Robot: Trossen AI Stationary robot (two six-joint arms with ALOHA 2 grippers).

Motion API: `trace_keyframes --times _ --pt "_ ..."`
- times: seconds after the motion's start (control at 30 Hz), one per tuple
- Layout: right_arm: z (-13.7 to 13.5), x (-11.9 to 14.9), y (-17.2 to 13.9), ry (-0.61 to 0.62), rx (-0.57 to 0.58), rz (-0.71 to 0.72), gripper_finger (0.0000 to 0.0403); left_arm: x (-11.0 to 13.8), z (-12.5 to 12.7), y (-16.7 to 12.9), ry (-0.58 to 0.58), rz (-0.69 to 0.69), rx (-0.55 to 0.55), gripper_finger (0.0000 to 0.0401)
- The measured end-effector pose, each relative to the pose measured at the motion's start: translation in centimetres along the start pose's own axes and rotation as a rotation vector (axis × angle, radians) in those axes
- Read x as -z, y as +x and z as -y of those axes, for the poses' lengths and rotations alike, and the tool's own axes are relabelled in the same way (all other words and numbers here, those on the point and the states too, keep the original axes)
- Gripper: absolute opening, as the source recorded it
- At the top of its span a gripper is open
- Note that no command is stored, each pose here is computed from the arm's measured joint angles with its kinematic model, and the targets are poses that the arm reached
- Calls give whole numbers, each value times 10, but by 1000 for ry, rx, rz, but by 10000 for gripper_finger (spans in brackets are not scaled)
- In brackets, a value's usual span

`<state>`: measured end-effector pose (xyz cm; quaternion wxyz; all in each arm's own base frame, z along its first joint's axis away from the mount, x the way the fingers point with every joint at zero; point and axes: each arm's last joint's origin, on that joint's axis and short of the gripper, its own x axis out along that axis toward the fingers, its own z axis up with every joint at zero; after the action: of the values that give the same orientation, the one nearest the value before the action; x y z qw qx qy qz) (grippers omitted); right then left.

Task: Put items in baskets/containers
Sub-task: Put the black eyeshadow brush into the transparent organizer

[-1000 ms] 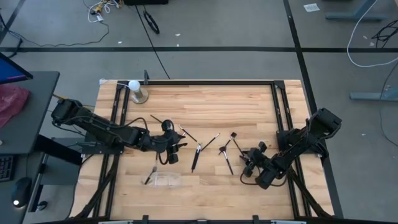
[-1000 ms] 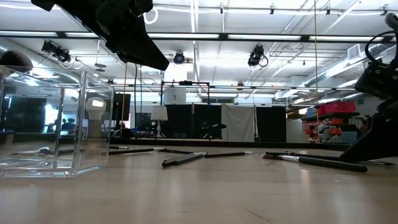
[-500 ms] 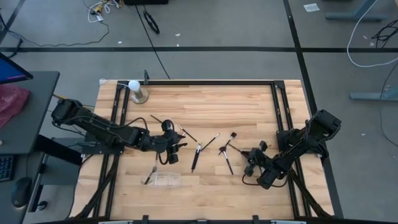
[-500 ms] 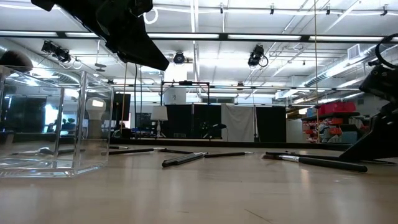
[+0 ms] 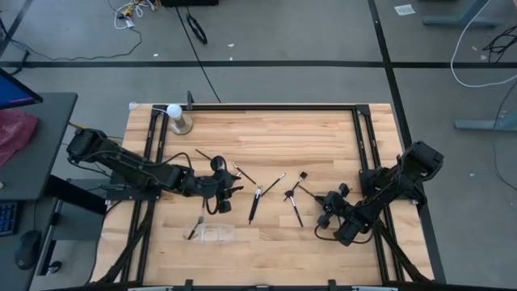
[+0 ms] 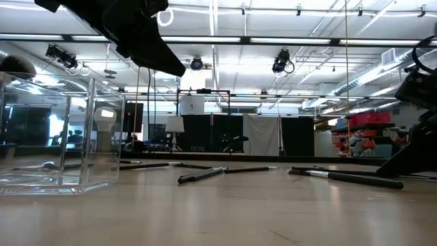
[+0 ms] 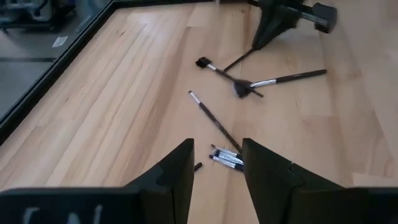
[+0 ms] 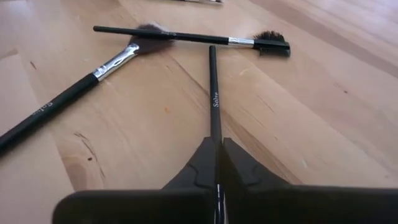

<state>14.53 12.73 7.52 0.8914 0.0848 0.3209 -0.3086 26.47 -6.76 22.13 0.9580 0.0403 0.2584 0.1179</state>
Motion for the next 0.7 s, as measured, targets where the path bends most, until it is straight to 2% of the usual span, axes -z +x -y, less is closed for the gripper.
trace_keyframes --times 0.17,0.47,0.57,0.7 --pt "-12 -18 -6 -37 -10 -2 1 -8 7 2 48 77 151 138" --pt "-42 -55 -17 -137 -78 20 2 -6 25 37 195 229 192 141" --pt "-54 -71 -18 -188 -111 2 2 -7 28 55 190 235 264 161" --pt "-68 -96 -19 -265 -155 -10 3 -12 30 78 209 210 308 208"
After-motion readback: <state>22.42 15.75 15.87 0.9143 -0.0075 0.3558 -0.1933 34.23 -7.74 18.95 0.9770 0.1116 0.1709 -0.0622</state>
